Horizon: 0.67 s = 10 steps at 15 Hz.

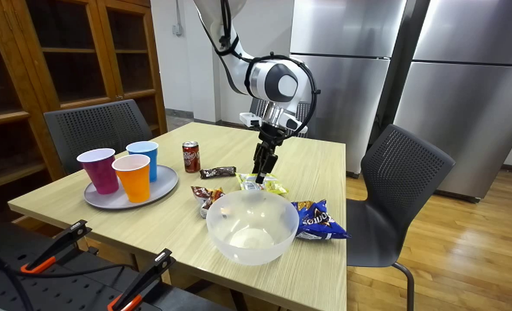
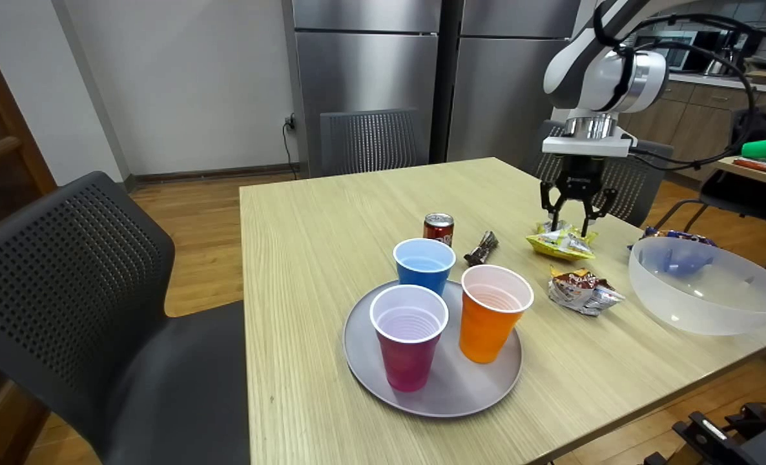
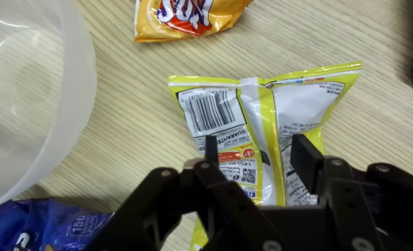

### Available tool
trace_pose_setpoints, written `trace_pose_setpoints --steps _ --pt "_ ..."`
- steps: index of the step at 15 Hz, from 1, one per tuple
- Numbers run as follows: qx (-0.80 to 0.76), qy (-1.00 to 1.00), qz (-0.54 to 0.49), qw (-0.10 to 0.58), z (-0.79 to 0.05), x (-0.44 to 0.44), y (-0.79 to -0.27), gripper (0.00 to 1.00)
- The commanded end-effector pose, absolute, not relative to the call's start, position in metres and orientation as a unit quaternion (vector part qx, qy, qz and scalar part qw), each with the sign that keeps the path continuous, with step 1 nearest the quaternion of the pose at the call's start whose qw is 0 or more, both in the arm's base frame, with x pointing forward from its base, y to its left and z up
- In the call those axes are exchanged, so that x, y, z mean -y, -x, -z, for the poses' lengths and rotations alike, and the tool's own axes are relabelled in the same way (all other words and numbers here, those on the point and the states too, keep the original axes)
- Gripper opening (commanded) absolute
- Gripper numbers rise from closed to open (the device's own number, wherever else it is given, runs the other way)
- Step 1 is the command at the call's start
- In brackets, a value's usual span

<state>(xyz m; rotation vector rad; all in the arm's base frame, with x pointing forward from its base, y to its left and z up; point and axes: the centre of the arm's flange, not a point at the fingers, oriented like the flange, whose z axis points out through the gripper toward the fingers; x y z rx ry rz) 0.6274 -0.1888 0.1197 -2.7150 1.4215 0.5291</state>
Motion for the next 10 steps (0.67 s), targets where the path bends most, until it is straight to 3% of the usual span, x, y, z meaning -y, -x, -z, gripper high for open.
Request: trace_pose_setpoints --steps 1,4,10 --pt "-0.447 0.876 -0.179 0.040 -0.1263 0.1939 -0.6350 0.27" --pt "-0.445 0.877 -0.176 0.044 -0.1282 0.1941 -0.6346 0.03" --pt "-0.440 0.879 -0.176 0.048 -0.1298 0.1907 -0.6339 0.00"
